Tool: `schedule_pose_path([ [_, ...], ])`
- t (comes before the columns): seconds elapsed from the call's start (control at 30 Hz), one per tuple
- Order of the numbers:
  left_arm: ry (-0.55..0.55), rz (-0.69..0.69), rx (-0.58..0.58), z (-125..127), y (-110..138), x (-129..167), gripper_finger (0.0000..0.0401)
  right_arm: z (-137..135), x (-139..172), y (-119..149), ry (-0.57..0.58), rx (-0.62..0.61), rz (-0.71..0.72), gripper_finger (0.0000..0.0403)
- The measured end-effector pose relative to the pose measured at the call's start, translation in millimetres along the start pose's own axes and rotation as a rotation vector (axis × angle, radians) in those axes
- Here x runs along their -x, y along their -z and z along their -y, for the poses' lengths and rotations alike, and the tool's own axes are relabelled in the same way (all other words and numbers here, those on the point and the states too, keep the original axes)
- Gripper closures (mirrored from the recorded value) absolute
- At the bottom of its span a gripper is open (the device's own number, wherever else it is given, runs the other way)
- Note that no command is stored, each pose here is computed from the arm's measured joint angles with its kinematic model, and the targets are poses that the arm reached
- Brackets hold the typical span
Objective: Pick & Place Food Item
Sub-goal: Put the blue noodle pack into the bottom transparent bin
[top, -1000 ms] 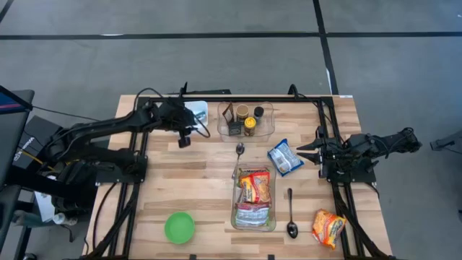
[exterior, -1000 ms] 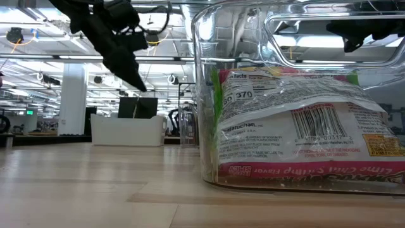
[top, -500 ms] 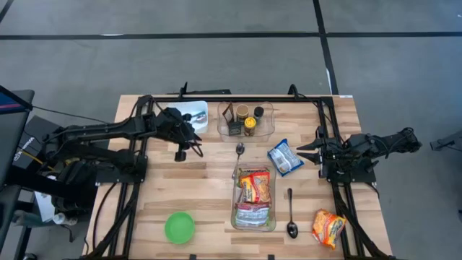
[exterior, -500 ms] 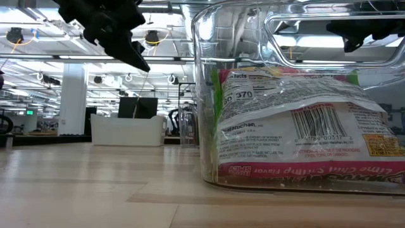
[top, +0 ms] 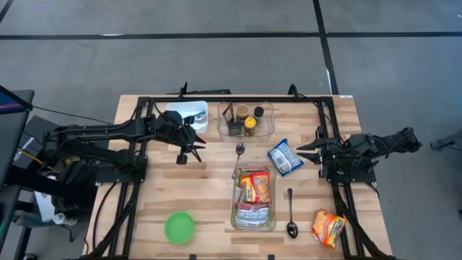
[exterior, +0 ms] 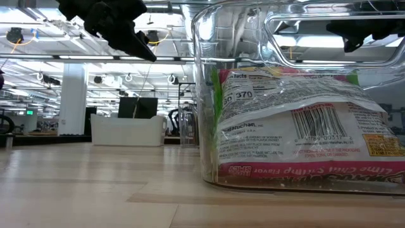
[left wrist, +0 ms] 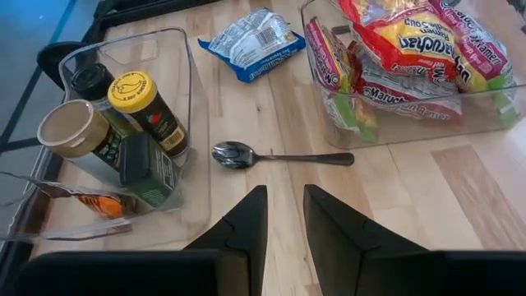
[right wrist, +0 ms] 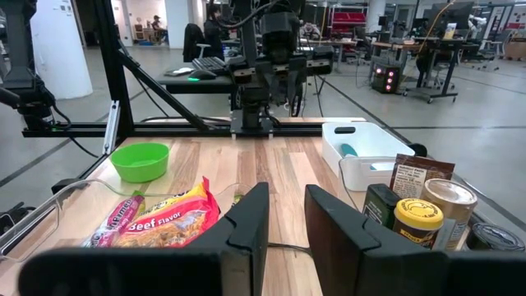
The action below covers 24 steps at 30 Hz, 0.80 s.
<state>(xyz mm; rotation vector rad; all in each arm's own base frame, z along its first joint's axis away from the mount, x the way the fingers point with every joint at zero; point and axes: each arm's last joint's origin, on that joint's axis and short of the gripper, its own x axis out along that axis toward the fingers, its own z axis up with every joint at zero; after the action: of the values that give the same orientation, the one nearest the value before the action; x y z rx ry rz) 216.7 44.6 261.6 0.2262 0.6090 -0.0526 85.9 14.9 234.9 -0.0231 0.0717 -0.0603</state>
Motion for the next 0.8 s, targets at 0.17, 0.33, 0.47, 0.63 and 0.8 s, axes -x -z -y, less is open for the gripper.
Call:
schedule_pose_path([
  [0.17,-0.003,0.007,0.082,0,-1,0,0.0325,0,0,0,0.0,0.0,0.0,0.0328],
  [0.33,-0.033,0.042,0.179,-2,-4,0,0.0333,0,0,0,0.0,0.0,0.0,0.0328],
  [0.47,-0.025,0.062,0.402,-1,-7,0,0.0353,0,0,0,0.001,0.0,0.0,0.0328],
  [0.63,-0.022,0.087,0.529,-2,-9,0,0.0379,0,0,0,0.001,0.0,0.0,0.0328],
  [0.8,-0.023,0.104,0.527,-2,-10,0,0.0397,0,0,0,0.001,0.0,0.0,0.0328],
])
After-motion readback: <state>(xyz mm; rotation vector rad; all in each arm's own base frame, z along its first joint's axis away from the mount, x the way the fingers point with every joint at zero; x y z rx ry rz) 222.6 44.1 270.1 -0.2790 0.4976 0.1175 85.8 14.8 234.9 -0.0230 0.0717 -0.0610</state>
